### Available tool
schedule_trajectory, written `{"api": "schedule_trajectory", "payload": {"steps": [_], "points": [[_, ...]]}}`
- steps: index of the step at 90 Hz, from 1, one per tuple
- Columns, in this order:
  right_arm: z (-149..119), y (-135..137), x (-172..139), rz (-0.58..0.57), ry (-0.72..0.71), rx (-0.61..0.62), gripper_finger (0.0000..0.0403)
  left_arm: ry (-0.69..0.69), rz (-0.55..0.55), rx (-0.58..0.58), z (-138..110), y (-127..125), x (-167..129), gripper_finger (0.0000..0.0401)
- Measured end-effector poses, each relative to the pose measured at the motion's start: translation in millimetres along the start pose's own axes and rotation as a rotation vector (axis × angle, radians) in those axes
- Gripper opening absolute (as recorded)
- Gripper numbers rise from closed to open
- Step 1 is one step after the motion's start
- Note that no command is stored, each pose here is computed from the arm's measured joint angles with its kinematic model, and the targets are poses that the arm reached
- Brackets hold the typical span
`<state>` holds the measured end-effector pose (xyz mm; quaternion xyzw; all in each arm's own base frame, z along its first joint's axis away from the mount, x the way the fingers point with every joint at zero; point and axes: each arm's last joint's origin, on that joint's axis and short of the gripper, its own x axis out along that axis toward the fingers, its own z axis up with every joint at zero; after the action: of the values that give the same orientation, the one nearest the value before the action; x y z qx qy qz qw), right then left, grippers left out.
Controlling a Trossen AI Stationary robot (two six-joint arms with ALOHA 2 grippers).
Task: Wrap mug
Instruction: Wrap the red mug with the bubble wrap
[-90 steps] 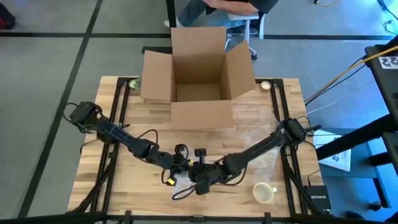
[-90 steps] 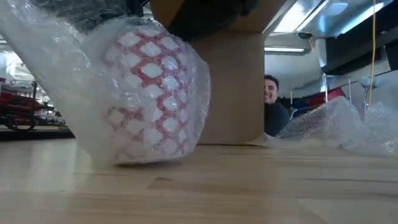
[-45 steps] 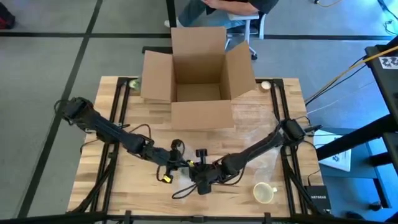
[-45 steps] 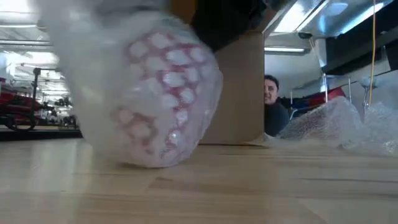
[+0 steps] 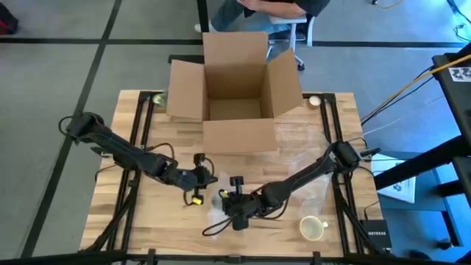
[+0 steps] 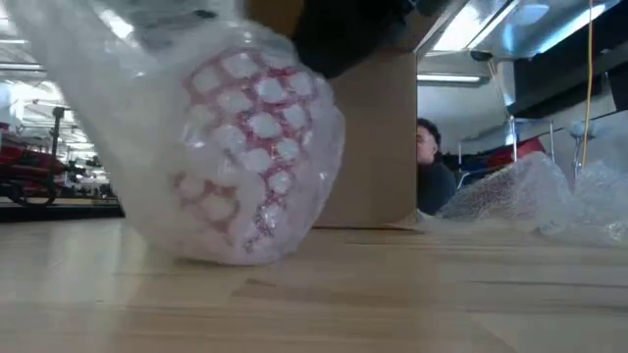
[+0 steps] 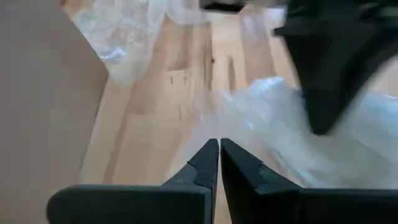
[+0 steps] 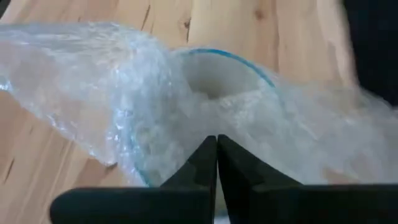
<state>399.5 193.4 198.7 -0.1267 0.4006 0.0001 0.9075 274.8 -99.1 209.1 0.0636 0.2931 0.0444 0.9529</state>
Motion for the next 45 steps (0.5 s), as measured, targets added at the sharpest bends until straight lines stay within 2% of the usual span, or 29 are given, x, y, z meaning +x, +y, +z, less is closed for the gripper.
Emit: {"api": "schedule_trajectory", "payload": {"steps": [7, 15, 23, 45], "points": [[-0.2, -0.1, 0.0, -0.004, 0.002, -0.002, 0.0, -0.045, -0.057, 0.005, 0.3, -2.0, 12.9, 0.0], [-1.1, -0.4, -0.4, -0.005, 0.013, -0.001, 0.0, -0.097, -0.191, 0.014, 4.5, -9.3, 15.9, 0.0], [-2.2, -1.2, -0.6, -0.009, 0.026, -0.003, 0.0, -0.087, -0.299, 0.021, 2.6, -19.1, 14.4, 0.0], [-1.3, -9.5, 2.8, -0.011, 0.033, 0.016, 0.0, -0.067, -0.358, 0.051, -3.8, -36.4, 11.2, 0.0]]}}
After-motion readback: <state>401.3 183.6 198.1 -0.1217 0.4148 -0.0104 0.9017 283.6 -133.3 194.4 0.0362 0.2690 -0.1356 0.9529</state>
